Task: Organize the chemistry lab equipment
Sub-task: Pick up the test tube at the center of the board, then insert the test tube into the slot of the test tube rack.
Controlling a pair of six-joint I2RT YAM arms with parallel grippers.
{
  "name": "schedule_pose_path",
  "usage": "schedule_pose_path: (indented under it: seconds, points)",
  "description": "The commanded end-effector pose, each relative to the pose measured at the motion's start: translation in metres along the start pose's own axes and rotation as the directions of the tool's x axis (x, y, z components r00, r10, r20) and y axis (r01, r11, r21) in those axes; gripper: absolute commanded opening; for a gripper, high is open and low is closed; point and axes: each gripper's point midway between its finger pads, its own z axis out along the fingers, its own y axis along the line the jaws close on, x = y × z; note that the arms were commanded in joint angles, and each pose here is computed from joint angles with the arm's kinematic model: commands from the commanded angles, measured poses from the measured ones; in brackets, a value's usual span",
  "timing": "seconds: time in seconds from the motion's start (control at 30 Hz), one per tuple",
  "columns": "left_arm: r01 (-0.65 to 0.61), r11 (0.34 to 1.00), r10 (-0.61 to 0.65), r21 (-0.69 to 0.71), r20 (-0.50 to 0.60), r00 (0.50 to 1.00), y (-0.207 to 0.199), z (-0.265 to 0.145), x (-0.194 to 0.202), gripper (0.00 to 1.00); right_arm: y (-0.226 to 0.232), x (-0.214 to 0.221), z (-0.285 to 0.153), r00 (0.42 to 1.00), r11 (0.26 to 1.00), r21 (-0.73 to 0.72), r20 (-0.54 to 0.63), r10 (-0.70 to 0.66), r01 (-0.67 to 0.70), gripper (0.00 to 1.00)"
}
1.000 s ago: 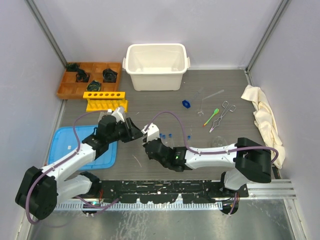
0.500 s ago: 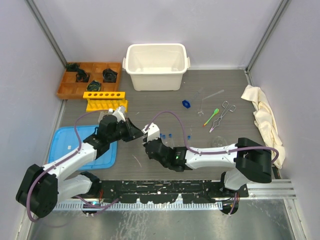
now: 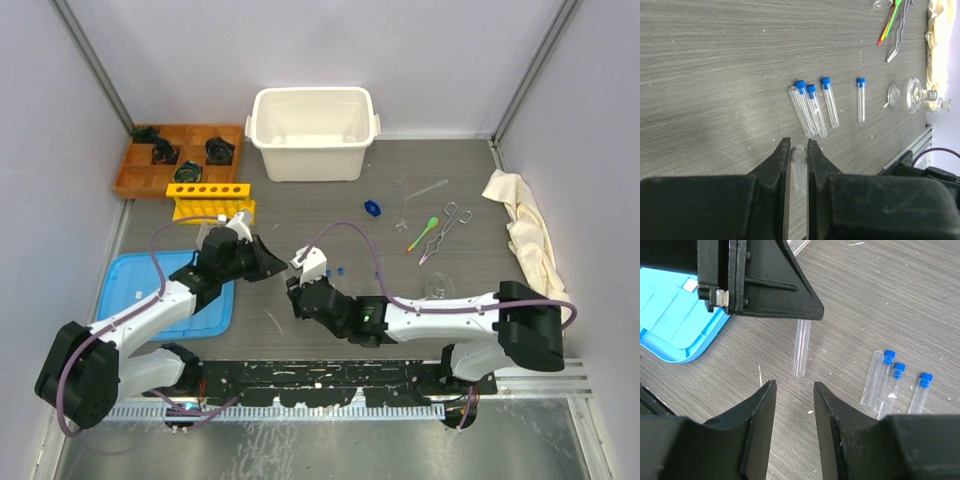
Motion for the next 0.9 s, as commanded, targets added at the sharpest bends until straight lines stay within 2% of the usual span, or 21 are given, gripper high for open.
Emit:
schedule_pose_path:
  seconds: [0.0,0.13,0.23,0.33,0.47,0.67,0.77,0.87]
  points:
    - [-0.076,0.997,0.076,0.006,0.067,0.995,-0.016,0.000,-0.027,0.06,-0.011,-0.022,-0.019,0.994,0.997,0.022,0.083,0.066,-0.068,0.42]
    - [-0.109,0.994,0.111,-0.024,0.084,0.990,-0.015,0.001,-0.036,0.06,-0.028,-0.022,-0.027,0.991,0.994,0.071,0.111,0.076,-0.084,0.42]
    - [-0.162,0.978,0.180,-0.130,0.143,0.973,-0.001,-0.002,-0.055,0.05,-0.039,-0.017,-0.030,0.991,0.991,0.106,0.115,0.070,-0.082,0.43]
    - [-0.202,0.937,0.271,-0.286,0.225,0.936,0.017,-0.010,-0.084,0.00,-0.042,-0.009,-0.028,0.994,0.990,0.120,0.099,0.056,-0.067,0.44]
    - [-0.212,0.860,0.393,-0.463,0.337,0.855,0.028,-0.030,-0.131,0.00,-0.042,0.004,-0.021,0.997,0.990,0.136,0.065,0.040,-0.049,0.45]
    - [-0.118,0.724,0.557,-0.680,0.474,0.682,0.037,-0.067,-0.204,0.00,-0.038,0.012,-0.016,0.998,0.991,0.128,0.041,0.042,-0.047,0.45]
    - [-0.022,0.696,0.558,-0.718,0.520,0.646,0.051,-0.081,-0.232,0.00,-0.039,0.010,-0.018,0.998,0.991,0.124,0.048,0.048,-0.054,0.45]
    - [0.062,0.696,0.536,-0.715,0.575,0.618,0.069,-0.089,-0.252,0.00,-0.041,0.008,-0.021,0.997,0.991,0.120,0.057,0.056,-0.063,0.46]
